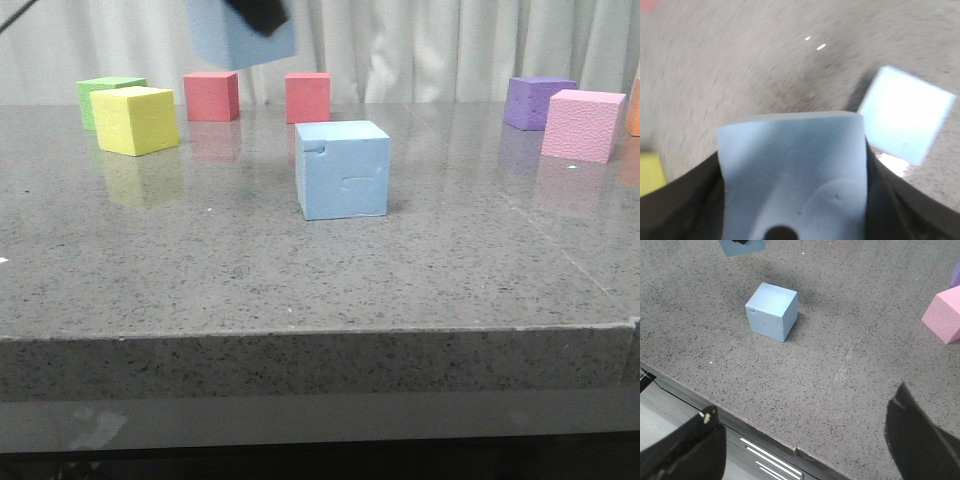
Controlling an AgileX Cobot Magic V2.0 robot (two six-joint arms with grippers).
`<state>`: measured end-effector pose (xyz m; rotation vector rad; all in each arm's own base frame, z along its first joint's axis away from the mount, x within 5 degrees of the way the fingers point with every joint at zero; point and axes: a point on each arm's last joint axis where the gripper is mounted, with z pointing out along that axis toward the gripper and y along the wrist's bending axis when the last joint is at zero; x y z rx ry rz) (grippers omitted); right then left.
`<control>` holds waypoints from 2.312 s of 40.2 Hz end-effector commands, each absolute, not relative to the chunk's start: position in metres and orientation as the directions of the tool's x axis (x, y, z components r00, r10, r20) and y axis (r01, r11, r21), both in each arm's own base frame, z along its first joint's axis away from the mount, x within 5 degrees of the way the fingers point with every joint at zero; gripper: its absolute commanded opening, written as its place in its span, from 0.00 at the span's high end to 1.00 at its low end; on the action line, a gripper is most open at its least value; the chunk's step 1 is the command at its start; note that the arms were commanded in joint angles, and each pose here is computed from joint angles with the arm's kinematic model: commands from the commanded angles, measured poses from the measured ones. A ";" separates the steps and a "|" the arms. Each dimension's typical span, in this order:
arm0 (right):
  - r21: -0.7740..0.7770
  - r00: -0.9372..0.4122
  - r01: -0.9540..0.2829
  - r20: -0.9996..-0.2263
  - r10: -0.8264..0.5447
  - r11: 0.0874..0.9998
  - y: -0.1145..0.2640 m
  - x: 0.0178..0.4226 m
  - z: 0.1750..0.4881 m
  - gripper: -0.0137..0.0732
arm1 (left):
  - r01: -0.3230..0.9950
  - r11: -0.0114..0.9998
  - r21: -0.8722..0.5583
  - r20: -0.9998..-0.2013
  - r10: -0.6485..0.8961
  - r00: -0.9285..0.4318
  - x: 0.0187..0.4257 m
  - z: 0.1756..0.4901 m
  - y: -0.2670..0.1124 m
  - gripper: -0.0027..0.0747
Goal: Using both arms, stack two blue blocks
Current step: 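Lift the light blue cube with the left gripper over the placed cube, then lower the cube onto the placed blue cube and open the left gripper, then withdraw the left gripper upward from the stack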
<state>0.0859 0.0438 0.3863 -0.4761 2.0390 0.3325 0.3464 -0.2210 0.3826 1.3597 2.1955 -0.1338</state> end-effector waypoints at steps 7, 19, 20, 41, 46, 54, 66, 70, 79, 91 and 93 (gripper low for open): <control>0.042 -0.375 -0.456 -0.915 -0.149 0.889 0.044 0.088 0.399 0.10 | 0.916 0.150 0.372 -0.486 0.872 0.055 0.305 0.415 -0.254 0.52; 0.042 -0.375 -0.456 -0.915 -0.149 0.889 0.044 0.088 0.399 0.10 | 0.928 0.055 0.369 -0.438 0.890 0.122 0.310 0.392 -0.274 0.52; 0.042 -0.375 -0.456 -0.915 -0.149 0.889 0.044 0.088 0.399 0.10 | 0.928 0.055 0.369 -0.438 0.890 0.122 0.310 0.392 -0.274 0.52; 0.042 -0.375 -0.456 -0.915 -0.149 0.889 0.044 0.088 0.399 0.10 | 0.944 0.040 0.327 -0.409 0.907 0.103 0.317 0.374 -0.280 0.33; 0.042 -0.375 -0.456 -0.915 -0.149 0.889 0.044 0.088 0.399 0.10 | 0.946 0.057 0.318 -0.414 0.907 0.084 0.318 0.372 -0.280 0.20; 0.042 -0.375 -0.456 -0.915 -0.149 0.889 0.044 0.088 0.399 0.10 | 0.941 0.063 0.333 -0.411 0.908 0.085 0.319 0.374 -0.280 0.16; 0.042 -0.375 -0.456 -0.915 -0.149 0.889 0.044 0.088 0.399 0.10 | 0.909 0.288 0.301 -0.558 0.826 -0.076 0.310 0.419 -0.272 0.16; 0.042 -0.375 -0.456 -0.915 -0.149 0.889 0.044 0.088 0.399 0.10 | 0.883 0.400 0.247 -0.621 0.764 -0.173 0.306 0.434 -0.266 0.16; 0.042 -0.375 -0.456 -0.915 -0.149 0.889 0.044 0.088 0.399 0.10 | 0.787 0.612 0.075 -0.737 0.566 -0.370 0.283 0.473 -0.247 0.16; 0.042 -0.375 -0.456 -0.915 -0.149 0.889 0.044 0.088 0.399 0.10 | 0.726 0.687 0.017 -0.821 0.424 -0.382 0.241 0.507 -0.205 0.16; 0.042 -0.375 -0.456 -0.915 -0.149 0.889 0.044 0.088 0.399 0.10 | 0.722 0.692 0.022 -0.829 0.416 -0.373 0.233 0.507 -0.198 0.16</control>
